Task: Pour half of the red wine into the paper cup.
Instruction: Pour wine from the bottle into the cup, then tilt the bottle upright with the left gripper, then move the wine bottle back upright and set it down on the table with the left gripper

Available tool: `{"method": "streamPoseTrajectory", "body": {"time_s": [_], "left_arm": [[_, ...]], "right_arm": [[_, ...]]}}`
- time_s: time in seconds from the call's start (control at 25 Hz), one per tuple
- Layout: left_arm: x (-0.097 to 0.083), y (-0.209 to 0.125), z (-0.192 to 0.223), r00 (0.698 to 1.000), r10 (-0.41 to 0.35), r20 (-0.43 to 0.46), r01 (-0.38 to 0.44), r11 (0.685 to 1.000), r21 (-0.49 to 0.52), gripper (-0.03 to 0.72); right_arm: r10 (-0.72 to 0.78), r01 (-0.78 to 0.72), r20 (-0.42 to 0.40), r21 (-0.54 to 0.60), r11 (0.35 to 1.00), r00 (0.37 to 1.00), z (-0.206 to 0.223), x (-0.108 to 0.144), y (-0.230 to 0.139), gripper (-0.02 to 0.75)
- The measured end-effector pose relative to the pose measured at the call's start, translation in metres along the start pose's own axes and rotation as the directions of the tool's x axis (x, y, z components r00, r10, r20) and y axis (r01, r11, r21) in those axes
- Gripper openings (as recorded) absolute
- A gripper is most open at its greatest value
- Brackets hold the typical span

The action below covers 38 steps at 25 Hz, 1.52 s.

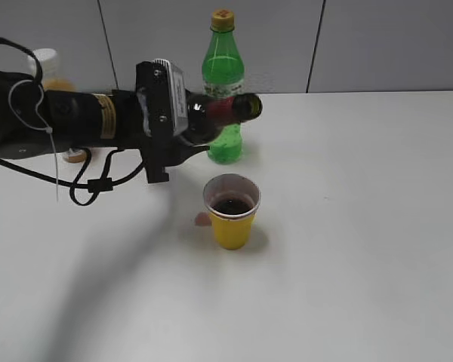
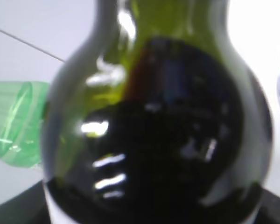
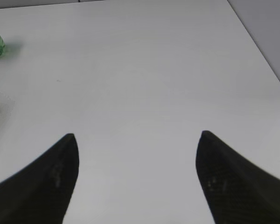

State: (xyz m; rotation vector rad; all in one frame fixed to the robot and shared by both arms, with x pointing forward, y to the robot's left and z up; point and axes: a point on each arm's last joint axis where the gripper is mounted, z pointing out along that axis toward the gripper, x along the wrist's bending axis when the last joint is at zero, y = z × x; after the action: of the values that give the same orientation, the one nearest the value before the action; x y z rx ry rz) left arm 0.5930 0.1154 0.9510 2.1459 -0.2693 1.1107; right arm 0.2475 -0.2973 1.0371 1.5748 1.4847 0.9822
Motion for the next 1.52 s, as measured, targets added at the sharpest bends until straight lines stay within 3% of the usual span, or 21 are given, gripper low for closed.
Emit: {"method": "streamPoseTrajectory", "body": {"time_s": [0.16,0.28,0.4,0.52,0.64,0.76,1.08,1.16,1.24,1.32,1.4,1.52], "left_arm": [[0.003,-0.006,-0.003,0.983,-0.180,-0.020,0.179,0.984,-0.023,0.544],[0.007,-0.018,-0.004,0.935,-0.349,-0.056,0.348,0.937,-0.037,0.544],[0.011,-0.034,-0.007,0.842,-0.531,-0.102,0.527,0.848,-0.063,0.544],[0.015,-0.051,-0.009,0.718,-0.681,-0.143,0.671,0.732,-0.119,0.544],[0.016,-0.065,-0.009,0.614,-0.772,-0.165,0.747,0.636,-0.196,0.544],[0.013,-0.074,-0.006,0.544,-0.821,-0.173,0.778,0.571,-0.262,0.544],[0.005,-0.085,0.001,0.473,-0.862,-0.182,0.789,0.507,-0.346,0.544],[0.000,-0.089,0.003,0.481,-0.855,-0.196,0.788,0.519,-0.332,0.544],[-0.003,-0.092,0.005,0.517,-0.828,-0.216,0.767,0.561,-0.312,0.544],[-0.005,-0.094,0.006,0.530,-0.817,-0.228,0.758,0.577,-0.303,0.544],[-0.005,-0.094,0.006,0.532,-0.813,-0.237,0.755,0.582,-0.301,0.544],[-0.004,-0.097,0.005,0.507,-0.820,-0.265,0.761,0.570,-0.310,0.544]], "right_arm": [[0.000,0.000,0.000,0.000,1.000,1.000,0.000,0.000,0.000,0.589],[0.000,0.000,0.000,0.000,1.000,1.000,0.000,0.000,0.000,0.589],[0.000,0.000,0.000,0.000,1.000,1.000,0.000,0.000,0.000,0.589],[0.000,0.000,0.000,0.000,1.000,1.000,0.000,0.000,0.000,0.589],[0.000,0.000,0.000,0.000,1.000,1.000,0.000,0.000,0.000,0.589],[0.000,0.000,0.000,0.000,1.000,1.000,0.000,0.000,0.000,0.589],[0.000,0.000,0.000,0.000,1.000,1.000,0.000,0.000,0.000,0.589],[0.000,0.000,0.000,0.000,1.000,1.000,0.000,0.000,0.000,0.589],[0.000,0.000,0.000,0.000,1.000,1.000,0.000,0.000,0.000,0.589],[0.000,0.000,0.000,0.000,1.000,1.000,0.000,0.000,0.000,0.589],[0.000,0.000,0.000,0.000,1.000,1.000,0.000,0.000,0.000,0.589],[0.000,0.000,0.000,0.000,1.000,1.000,0.000,0.000,0.000,0.589]]}}
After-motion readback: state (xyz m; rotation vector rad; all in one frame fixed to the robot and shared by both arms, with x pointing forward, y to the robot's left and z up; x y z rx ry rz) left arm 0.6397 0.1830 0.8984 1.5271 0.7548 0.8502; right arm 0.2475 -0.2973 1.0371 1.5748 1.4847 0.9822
